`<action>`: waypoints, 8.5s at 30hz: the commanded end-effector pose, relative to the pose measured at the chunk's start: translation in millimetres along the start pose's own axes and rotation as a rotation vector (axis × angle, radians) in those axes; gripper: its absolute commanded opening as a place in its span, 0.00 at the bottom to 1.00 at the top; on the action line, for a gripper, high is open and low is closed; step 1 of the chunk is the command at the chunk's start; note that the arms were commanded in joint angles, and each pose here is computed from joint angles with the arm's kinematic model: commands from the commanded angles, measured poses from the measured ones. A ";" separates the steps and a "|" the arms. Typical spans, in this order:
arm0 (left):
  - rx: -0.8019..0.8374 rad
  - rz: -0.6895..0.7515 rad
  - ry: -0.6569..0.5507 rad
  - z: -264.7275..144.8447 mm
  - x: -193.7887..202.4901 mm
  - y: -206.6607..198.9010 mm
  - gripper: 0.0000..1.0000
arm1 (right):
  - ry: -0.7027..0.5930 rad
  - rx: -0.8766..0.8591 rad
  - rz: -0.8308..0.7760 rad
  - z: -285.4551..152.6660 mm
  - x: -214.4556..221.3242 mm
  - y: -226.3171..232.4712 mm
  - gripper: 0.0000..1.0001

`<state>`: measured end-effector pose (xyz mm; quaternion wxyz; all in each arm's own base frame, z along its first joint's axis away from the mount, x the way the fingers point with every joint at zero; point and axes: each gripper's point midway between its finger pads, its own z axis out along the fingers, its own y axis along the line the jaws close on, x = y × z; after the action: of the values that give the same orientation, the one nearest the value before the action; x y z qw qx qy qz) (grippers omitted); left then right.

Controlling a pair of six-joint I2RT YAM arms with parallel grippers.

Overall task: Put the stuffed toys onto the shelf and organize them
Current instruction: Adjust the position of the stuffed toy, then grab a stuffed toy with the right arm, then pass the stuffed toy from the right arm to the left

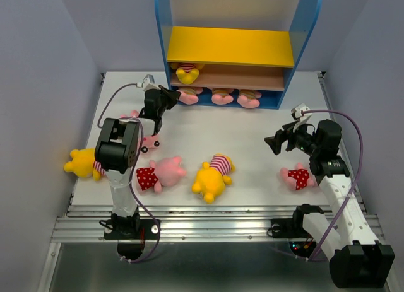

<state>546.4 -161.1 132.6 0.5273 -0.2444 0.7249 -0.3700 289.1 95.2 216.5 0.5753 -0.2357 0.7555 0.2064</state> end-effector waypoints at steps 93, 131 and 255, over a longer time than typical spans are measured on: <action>0.122 0.748 -0.073 -267.8 -72.6 -116.8 0.99 | 0.183 -0.753 -0.192 -17.4 42.2 91.1 1.00; -0.033 0.793 -0.366 -330.6 -103.4 -78.9 0.99 | 0.658 -0.817 -1.100 100.1 151.5 231.3 0.74; 1.785 -0.172 -0.086 -486.5 24.6 -352.9 0.70 | -0.388 -0.938 0.651 -72.6 -180.6 145.4 0.01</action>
<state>141.0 -366.5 330.1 0.3668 0.1579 0.5307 -0.7476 206.5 191.0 410.5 0.4055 -0.1118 0.5261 0.7391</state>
